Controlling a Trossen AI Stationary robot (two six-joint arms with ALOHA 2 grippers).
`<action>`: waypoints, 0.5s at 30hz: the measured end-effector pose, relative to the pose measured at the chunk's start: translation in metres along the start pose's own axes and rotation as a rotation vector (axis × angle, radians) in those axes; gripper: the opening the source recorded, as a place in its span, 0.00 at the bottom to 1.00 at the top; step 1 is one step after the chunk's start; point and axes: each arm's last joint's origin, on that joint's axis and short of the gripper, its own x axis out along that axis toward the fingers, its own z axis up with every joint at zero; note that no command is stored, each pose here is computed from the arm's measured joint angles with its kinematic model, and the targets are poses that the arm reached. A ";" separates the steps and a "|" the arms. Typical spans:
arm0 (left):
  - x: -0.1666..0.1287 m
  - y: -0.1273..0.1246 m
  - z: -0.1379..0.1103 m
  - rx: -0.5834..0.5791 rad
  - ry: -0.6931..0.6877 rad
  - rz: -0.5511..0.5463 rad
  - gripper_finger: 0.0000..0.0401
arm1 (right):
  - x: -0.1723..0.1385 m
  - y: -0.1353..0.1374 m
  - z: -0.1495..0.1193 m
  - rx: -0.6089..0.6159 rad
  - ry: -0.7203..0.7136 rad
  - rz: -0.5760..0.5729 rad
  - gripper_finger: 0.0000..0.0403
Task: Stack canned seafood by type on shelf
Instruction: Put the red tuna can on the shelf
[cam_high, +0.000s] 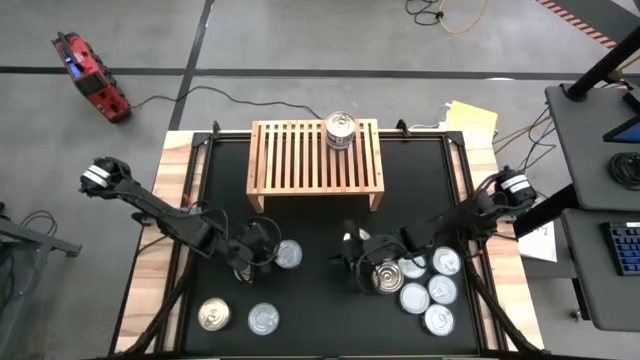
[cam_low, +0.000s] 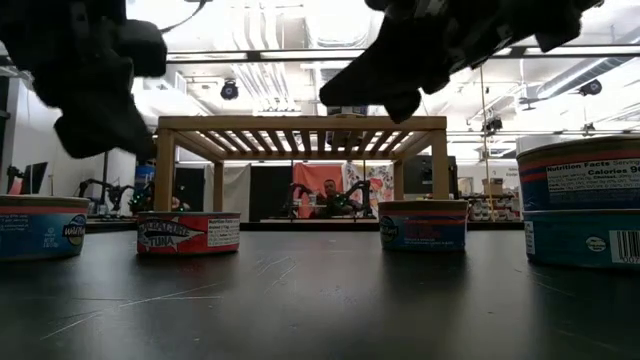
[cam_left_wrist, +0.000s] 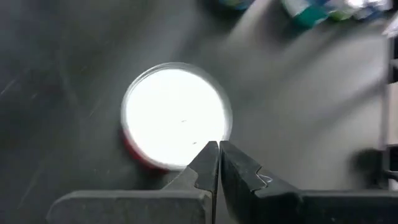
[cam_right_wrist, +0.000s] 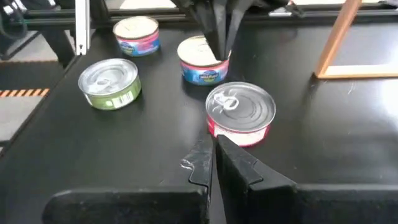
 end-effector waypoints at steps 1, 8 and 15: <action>0.001 0.002 -0.001 -0.003 0.001 0.009 0.00 | 0.003 0.001 0.001 0.002 -0.008 0.007 0.03; 0.008 0.004 0.000 -0.012 -0.097 0.089 0.00 | 0.032 -0.002 -0.002 -0.029 0.027 -0.017 0.03; 0.015 0.005 0.005 -0.039 -0.156 0.102 0.00 | 0.069 -0.007 0.001 -0.070 0.043 -0.051 0.03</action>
